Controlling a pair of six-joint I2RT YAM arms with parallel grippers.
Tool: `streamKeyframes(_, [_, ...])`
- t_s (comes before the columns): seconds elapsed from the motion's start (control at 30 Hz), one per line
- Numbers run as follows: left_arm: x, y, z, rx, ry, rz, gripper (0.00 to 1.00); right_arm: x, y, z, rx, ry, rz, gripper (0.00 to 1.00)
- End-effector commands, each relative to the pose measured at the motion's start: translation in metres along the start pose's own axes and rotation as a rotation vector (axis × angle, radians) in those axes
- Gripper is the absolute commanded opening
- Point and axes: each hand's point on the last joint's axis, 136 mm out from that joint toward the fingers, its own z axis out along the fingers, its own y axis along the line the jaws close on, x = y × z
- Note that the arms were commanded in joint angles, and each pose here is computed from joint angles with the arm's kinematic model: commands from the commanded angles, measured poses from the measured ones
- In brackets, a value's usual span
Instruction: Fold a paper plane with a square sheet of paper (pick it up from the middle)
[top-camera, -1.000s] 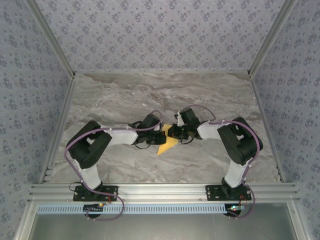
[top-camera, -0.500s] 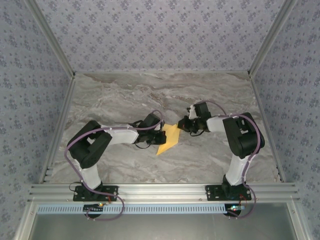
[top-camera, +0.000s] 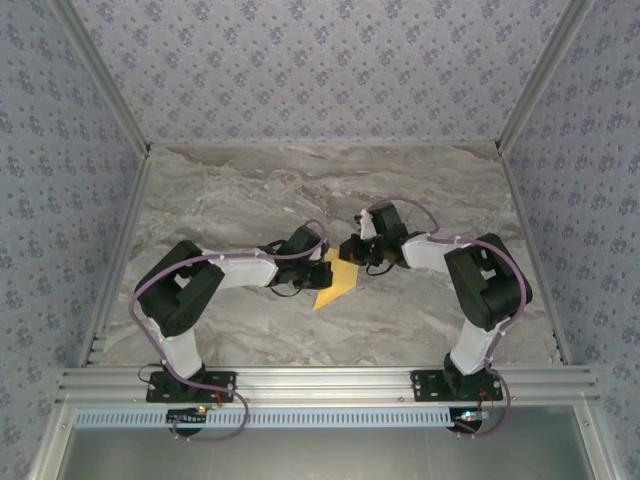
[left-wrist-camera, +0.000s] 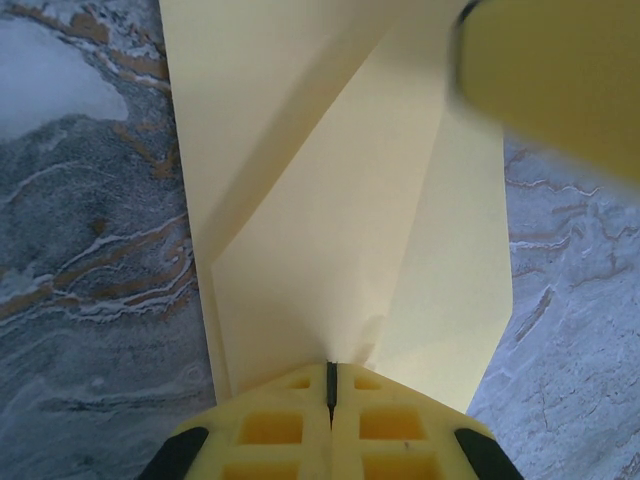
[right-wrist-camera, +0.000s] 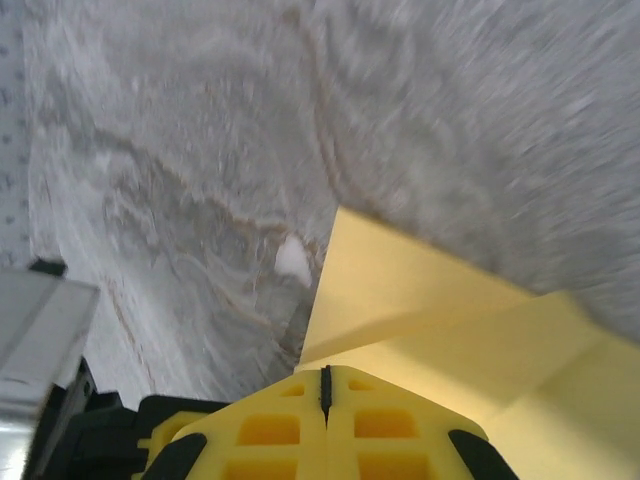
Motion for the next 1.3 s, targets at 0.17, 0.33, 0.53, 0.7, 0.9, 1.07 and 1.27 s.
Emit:
streamKeyframes(0.17, [0.047, 0.04, 0.011, -0.135, 0.166, -0.039, 0.0, 0.0, -0.039, 0.012, 0.041, 0.021, 0.069, 0.0])
streamKeyframes(0.33, [0.053, 0.044, 0.012, -0.139, 0.176, -0.042, 0.0, -0.029, -0.076, -0.001, 0.119, -0.062, 0.115, 0.0])
streamKeyframes(0.53, [0.054, 0.043, 0.012, -0.131, 0.176, -0.044, 0.0, -0.061, -0.09, -0.02, 0.149, -0.145, 0.15, 0.0])
streamKeyframes(0.7, [0.05, 0.039, 0.013, -0.116, 0.166, -0.038, 0.0, -0.052, -0.049, -0.029, 0.119, -0.146, 0.069, 0.0])
streamKeyframes(0.9, [0.043, 0.033, 0.014, -0.099, 0.151, -0.032, 0.0, 0.002, -0.015, -0.009, 0.058, -0.058, 0.073, 0.0])
streamKeyframes(1.07, [0.04, 0.029, 0.012, -0.089, 0.137, -0.029, 0.0, 0.029, -0.007, 0.01, 0.026, 0.005, 0.109, 0.0])
streamKeyframes(1.27, [0.031, 0.018, 0.002, -0.048, 0.084, -0.013, 0.0, 0.04, -0.023, 0.015, 0.076, 0.026, 0.145, 0.0])
